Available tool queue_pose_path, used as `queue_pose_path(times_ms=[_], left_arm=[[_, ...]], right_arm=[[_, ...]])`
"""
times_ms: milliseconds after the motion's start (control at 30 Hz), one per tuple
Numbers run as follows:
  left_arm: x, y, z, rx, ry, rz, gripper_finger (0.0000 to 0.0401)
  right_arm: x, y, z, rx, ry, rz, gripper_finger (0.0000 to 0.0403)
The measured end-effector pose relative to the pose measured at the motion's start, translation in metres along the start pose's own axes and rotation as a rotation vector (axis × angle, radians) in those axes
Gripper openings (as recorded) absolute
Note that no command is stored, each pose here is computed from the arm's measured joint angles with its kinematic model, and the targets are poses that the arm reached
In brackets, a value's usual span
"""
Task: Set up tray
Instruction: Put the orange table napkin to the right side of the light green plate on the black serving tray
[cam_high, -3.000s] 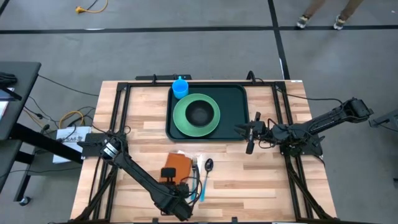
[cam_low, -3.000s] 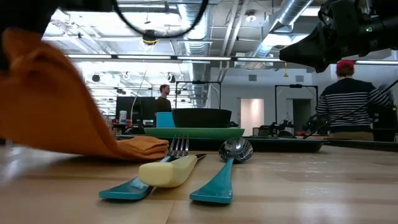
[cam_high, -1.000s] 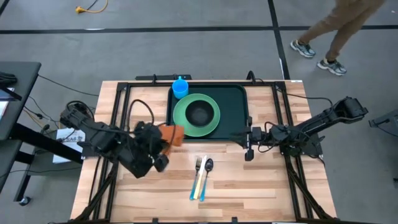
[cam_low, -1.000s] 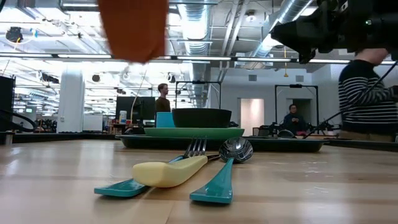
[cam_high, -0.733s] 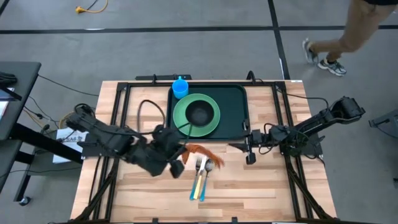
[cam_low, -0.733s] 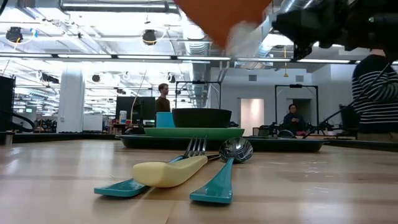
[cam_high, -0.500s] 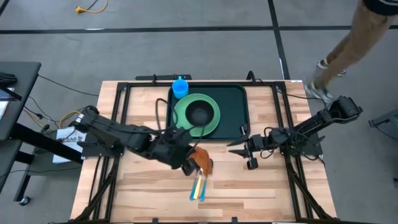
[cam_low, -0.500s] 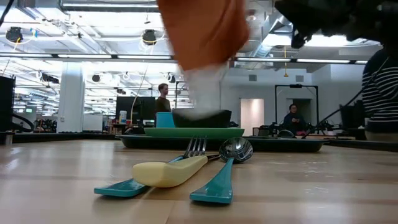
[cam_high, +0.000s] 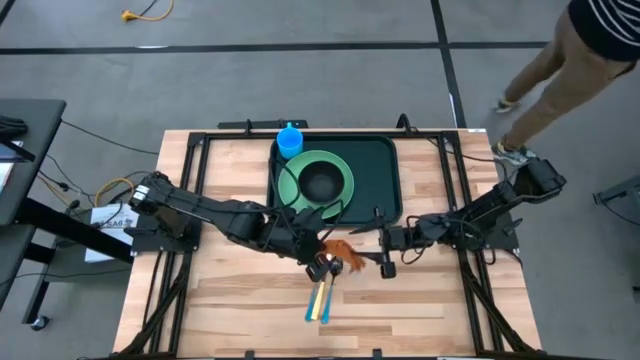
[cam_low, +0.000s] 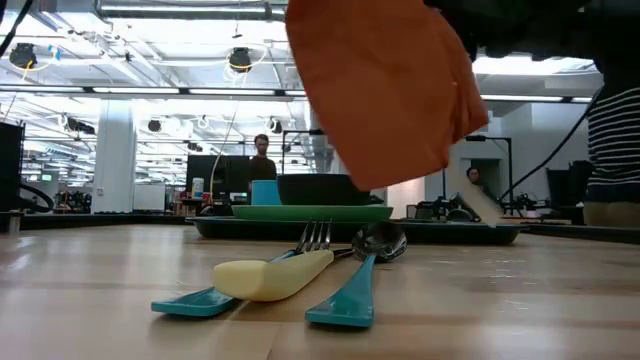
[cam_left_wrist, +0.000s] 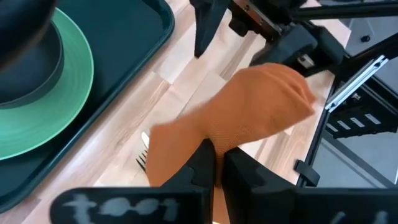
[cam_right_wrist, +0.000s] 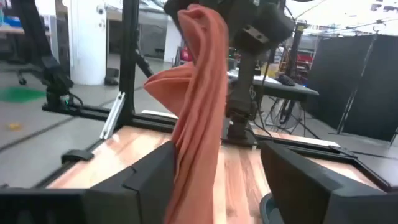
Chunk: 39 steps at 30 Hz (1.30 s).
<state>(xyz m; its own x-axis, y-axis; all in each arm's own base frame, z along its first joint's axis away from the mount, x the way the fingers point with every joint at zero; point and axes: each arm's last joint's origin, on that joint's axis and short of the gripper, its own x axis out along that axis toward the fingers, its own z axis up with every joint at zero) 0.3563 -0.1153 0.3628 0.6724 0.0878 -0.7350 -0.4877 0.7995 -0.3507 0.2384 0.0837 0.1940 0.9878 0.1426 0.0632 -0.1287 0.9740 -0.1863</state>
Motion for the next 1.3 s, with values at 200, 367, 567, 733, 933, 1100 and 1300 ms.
queue_pose_path(times_ms=[200, 367, 567, 733, 933, 1100, 1300], left_arm=[[0.0, 0.0, -0.001, -0.007, 0.016, -0.009, 0.0], [0.0, 0.001, -0.001, -0.01, 0.021, -0.003, 0.0], [0.0, 0.0, -0.001, -0.01, 0.028, -0.007, 0.0], [0.0, 0.0, -0.001, -0.006, 0.028, -0.007, 0.0], [0.0, 0.0, -0.001, -0.001, 0.028, -0.008, 0.0], [-0.001, -0.001, -0.003, 0.004, 0.036, -0.014, 0.0], [-0.001, -0.003, -0.005, 0.009, 0.056, -0.032, 0.0]], right_arm=[[0.016, 0.005, 0.0, -0.012, 0.009, 0.008, 0.0246], [0.025, 0.009, 0.006, -0.016, -0.009, 0.019, 0.0245], [0.028, 0.013, 0.016, -0.072, -0.035, 0.035, 0.0245], [0.039, 0.014, 0.025, -0.09, -0.028, 0.037, 0.0245], [0.057, 0.009, 0.038, -0.108, 0.046, 0.033, 0.0243], [0.062, 0.008, 0.045, -0.113, 0.069, 0.033, 0.023], [0.063, 0.008, 0.043, -0.145, 0.1, 0.033, 0.0204]])
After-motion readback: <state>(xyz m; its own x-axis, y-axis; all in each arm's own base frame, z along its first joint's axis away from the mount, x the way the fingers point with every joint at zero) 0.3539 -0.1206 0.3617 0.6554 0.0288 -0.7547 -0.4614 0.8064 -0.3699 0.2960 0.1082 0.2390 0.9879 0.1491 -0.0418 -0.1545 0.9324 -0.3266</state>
